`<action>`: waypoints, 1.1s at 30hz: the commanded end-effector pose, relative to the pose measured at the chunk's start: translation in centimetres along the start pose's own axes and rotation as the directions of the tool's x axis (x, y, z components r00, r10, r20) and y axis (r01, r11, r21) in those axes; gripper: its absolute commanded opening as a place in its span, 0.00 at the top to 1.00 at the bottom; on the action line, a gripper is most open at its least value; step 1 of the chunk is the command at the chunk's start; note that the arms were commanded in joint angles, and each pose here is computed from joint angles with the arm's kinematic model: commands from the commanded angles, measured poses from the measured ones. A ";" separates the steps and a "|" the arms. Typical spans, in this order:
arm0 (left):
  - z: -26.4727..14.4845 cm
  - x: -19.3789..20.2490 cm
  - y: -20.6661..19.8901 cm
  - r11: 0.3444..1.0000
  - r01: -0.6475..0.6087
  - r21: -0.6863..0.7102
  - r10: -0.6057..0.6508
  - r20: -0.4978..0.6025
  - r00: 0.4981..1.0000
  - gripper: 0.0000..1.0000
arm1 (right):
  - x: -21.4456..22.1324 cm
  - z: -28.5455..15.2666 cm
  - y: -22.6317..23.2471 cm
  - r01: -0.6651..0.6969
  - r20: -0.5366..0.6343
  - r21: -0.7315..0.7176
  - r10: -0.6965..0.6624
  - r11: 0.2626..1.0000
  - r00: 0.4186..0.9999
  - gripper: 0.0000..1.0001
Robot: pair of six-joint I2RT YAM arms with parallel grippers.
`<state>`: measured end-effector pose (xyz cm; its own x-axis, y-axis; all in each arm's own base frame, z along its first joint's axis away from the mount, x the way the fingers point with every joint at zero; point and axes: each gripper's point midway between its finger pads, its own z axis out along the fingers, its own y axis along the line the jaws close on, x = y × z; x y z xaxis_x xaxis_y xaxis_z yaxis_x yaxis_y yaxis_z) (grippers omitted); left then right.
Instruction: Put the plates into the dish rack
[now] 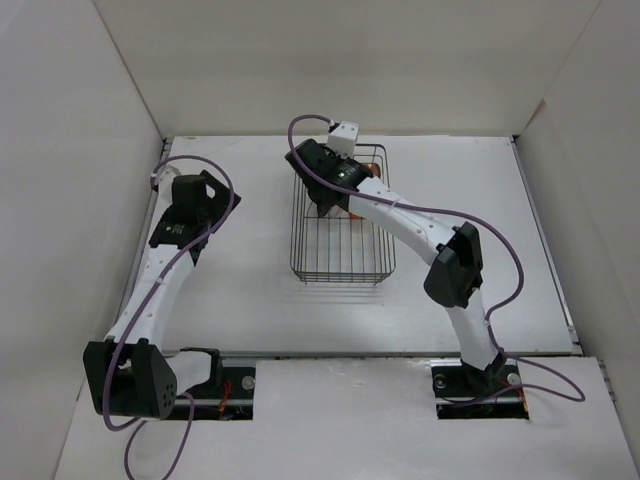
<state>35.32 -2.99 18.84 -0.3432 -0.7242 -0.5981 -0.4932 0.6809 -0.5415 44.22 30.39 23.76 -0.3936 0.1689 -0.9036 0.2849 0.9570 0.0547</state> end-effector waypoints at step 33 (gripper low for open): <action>-0.6 -2.0 0.6 0.999 0.004 0.036 -0.005 0.014 1.000 0.00 | 2.3 3.2 2.9 0.032 -0.004 0.006 -0.032 0.999 0.999 0.40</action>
<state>35.04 -1.25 19.24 -0.3452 -0.7334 -0.5857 -0.4961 0.6723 -0.5495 46.08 32.38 19.73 -0.4310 0.1174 -0.8947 0.2821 0.9593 -0.0100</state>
